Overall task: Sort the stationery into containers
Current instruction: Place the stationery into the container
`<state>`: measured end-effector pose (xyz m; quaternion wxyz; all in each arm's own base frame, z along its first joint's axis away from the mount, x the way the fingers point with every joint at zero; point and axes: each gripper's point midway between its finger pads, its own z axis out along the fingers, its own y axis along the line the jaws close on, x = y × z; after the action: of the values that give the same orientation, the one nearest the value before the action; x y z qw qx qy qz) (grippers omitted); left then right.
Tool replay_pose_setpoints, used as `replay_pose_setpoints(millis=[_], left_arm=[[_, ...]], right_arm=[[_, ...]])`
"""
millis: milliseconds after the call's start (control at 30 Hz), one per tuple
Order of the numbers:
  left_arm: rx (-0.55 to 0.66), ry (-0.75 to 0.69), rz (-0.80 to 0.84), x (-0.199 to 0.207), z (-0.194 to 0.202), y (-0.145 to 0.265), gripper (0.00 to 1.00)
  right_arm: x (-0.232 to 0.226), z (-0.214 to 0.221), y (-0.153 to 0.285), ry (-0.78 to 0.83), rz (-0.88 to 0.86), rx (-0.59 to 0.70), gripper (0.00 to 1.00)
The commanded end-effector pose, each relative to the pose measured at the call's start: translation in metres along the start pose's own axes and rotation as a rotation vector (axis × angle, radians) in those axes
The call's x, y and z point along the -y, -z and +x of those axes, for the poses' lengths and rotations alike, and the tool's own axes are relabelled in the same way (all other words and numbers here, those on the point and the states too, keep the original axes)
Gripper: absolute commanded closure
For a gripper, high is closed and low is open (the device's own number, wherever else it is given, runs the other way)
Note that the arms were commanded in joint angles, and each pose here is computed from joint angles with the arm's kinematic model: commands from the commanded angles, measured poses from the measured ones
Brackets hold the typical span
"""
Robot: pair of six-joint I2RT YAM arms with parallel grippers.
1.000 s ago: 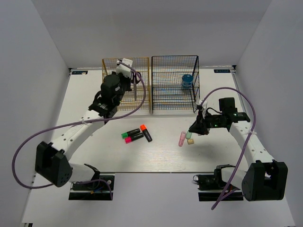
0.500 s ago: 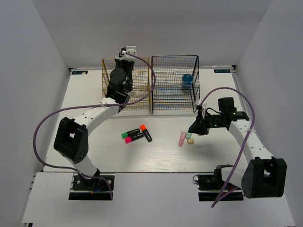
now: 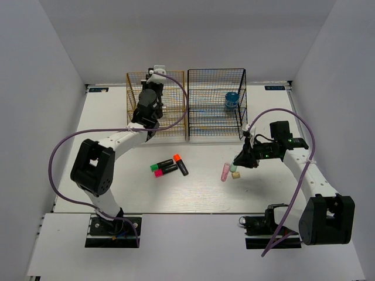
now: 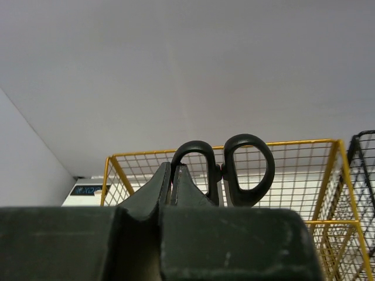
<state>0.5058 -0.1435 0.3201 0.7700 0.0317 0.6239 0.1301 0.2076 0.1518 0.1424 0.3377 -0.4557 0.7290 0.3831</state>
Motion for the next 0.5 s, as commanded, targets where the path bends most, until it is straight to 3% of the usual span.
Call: replay_pose_setpoints(millis=[0, 133, 300, 333, 367, 467], left_arm=[[0.009, 0.070, -0.044, -0.016, 0.000, -0.003, 1.00], [-0.027, 0.082, -0.050, -0.020, 0.016, -0.004, 1.00], [-0.069, 0.086, -0.047, -0.019, 0.036, -0.001, 0.84], [-0.077, 0.091, -0.042, -0.018, 0.039, 0.001, 0.61], [-0.073, 0.104, -0.040, -0.018, 0.036, 0.002, 0.50], [-0.098, 0.117, -0.006, -0.016, 0.038, 0.009, 0.30]], right_arm=[[-0.004, -0.004, 0.001, 0.005, -0.024, 0.021, 0.76], [-0.003, -0.004, 0.002, 0.003, -0.020, 0.023, 0.76], [-0.003, -0.006, 0.004, 0.000, -0.021, 0.033, 0.74], [-0.004, -0.007, 0.005, 0.000, -0.020, 0.034, 0.74], [-0.003, -0.006, 0.005, -0.003, -0.019, 0.035, 0.74], [-0.004, -0.007, 0.005, -0.005, -0.024, 0.040, 0.70]])
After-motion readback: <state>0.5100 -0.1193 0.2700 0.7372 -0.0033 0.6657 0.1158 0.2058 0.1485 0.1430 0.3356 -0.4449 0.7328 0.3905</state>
